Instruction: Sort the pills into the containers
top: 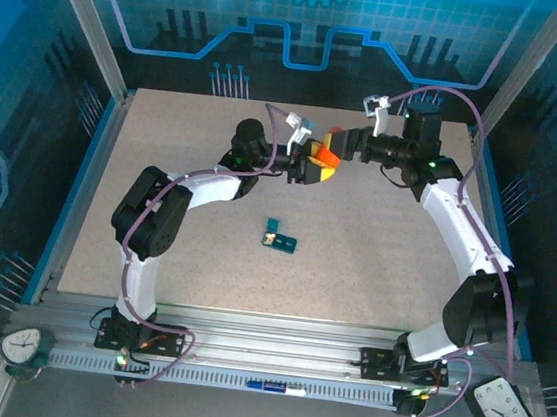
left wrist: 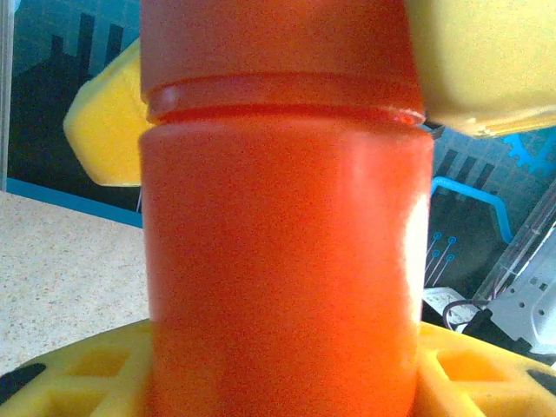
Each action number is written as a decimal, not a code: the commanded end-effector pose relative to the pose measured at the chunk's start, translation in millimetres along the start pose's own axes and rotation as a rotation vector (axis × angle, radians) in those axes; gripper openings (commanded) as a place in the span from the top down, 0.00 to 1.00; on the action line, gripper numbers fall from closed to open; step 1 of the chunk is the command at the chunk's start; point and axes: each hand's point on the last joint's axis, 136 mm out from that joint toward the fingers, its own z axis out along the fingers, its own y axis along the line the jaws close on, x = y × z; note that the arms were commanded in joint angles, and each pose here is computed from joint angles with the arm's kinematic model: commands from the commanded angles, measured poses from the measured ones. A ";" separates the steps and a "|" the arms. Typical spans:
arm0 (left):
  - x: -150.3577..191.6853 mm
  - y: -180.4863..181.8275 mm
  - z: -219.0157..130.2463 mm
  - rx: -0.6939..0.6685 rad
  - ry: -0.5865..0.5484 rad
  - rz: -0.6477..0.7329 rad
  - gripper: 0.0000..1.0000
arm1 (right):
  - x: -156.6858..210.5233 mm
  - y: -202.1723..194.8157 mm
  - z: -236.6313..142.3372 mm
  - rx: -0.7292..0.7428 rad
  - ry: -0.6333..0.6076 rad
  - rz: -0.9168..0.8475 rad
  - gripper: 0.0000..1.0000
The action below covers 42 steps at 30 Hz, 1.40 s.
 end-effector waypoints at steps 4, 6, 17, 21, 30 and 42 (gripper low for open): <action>-12.1 -7.4 3.5 0.046 -0.012 0.045 1.00 | -13.4 13.7 2.0 -0.042 -0.025 -0.021 0.29; -11.8 -8.2 3.9 0.049 -0.011 0.046 1.00 | -15.2 14.1 1.9 -0.046 -0.033 -0.018 0.31; -10.8 -8.7 4.8 0.052 -0.008 0.045 1.00 | -9.2 17.9 7.6 -0.071 -0.025 0.006 0.48; -12.5 -8.5 4.9 0.052 -0.010 0.047 1.00 | 1.3 17.7 10.7 -0.069 0.000 0.010 0.53; -13.1 -1.9 5.2 0.011 -0.010 0.047 1.00 | 19.8 17.5 13.6 -0.005 0.020 0.051 0.73; -16.2 22.3 -3.6 -0.203 -0.004 0.103 1.00 | 54.5 20.0 31.2 0.200 0.008 0.070 0.92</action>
